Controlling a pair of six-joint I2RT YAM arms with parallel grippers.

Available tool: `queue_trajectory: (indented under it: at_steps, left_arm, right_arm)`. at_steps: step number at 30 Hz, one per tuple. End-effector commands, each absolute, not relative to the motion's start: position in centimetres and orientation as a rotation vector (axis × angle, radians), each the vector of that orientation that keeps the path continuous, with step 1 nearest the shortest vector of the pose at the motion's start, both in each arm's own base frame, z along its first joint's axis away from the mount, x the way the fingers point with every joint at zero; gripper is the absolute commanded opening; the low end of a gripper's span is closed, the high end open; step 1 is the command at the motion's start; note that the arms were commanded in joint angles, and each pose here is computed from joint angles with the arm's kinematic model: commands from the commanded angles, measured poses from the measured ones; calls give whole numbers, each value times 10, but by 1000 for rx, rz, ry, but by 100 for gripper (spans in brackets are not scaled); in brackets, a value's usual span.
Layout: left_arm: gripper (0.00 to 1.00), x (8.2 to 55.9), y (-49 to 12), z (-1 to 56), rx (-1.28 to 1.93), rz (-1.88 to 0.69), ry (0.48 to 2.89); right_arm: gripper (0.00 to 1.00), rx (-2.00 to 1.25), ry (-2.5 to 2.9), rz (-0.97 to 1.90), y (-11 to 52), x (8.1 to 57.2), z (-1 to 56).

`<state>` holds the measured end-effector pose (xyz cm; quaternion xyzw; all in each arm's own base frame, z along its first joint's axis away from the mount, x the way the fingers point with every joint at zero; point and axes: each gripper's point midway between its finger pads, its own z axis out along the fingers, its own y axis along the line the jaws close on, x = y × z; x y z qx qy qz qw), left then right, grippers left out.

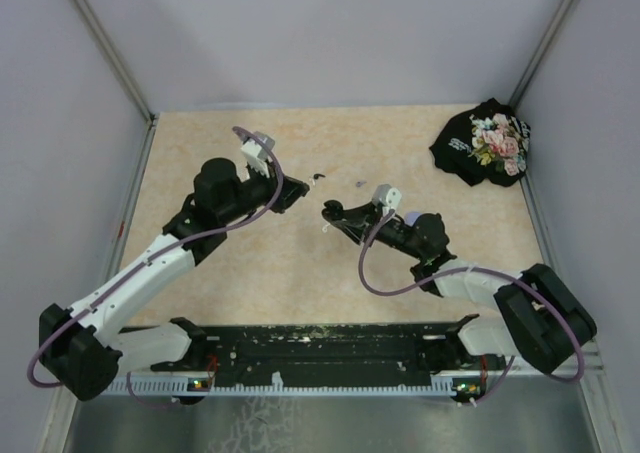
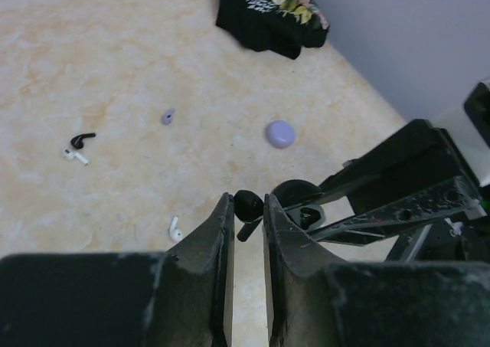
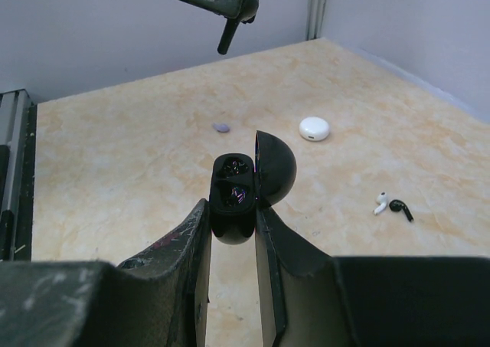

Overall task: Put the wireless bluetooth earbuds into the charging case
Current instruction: Pick up the earbud from the center of the board, then place the earbud in the charging case.

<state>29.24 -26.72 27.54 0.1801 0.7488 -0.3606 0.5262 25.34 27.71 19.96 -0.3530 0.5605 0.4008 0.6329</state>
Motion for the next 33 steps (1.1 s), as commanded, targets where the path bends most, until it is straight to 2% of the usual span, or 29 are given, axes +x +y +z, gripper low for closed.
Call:
queue_trajectory:
  at_steps: [1, 19, 33]
  left_arm:
    - [17, 270, -281, 310, 525, -1023, 1620]
    - [17, 240, -296, 329, 617, -1216, 1390]
    - [17, 237, -311, 311, 691, -1228, 1387]
  right_arm:
    - [0, -810, 1056, 922, 288, 253, 253]
    - [0, -801, 891, 969, 303, 244, 286]
    - [0, -803, 880, 986, 304, 239, 288]
